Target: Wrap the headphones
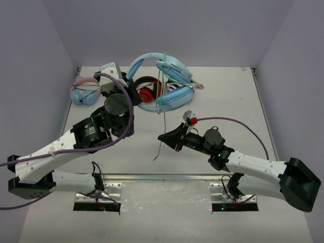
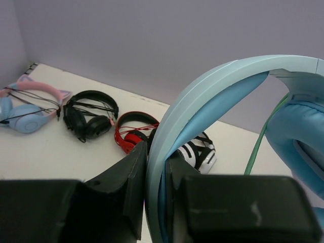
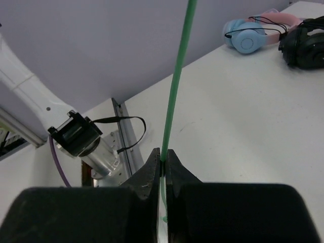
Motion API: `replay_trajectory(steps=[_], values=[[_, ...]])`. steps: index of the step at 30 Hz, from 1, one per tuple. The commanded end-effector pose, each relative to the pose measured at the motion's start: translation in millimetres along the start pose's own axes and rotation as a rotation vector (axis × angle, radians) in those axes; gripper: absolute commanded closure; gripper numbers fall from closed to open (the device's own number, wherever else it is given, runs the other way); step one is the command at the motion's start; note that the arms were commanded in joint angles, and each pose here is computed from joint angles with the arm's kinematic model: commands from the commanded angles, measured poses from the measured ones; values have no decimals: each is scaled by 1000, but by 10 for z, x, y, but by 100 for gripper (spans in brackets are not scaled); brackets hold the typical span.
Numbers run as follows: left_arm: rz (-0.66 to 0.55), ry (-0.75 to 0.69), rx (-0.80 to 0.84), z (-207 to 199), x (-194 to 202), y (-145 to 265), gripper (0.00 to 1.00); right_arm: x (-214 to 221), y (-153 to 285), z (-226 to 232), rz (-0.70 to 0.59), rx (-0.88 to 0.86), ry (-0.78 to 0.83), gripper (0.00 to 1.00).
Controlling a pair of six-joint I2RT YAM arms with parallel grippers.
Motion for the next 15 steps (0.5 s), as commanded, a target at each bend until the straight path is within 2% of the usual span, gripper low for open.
replay_trajectory(steps=[1, 4, 9, 15], values=[[-167, 304, -149, 31, -355, -23, 100, -93, 56, 206, -20, -30, -35, 98], [-214, 266, -247, 95, -306, -48, 100, -118, 74, 384, 17, -82, -31, 96], [-226, 209, -297, 44, -164, -136, 100, -149, 25, 493, 65, -119, -23, 96], [-228, 54, -351, -12, 82, -332, 99, -227, 10, 600, 117, -119, 16, 99]])
Point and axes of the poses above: each gripper's point midway between its finger pads, its own y axis back along the fingers, its own z axis along the line the jaws close on, x = y × z, the point moved 1 cm from there along y, back along the fingers, and after that the axes turned 13 degrees about y, right-handed, at the moved point
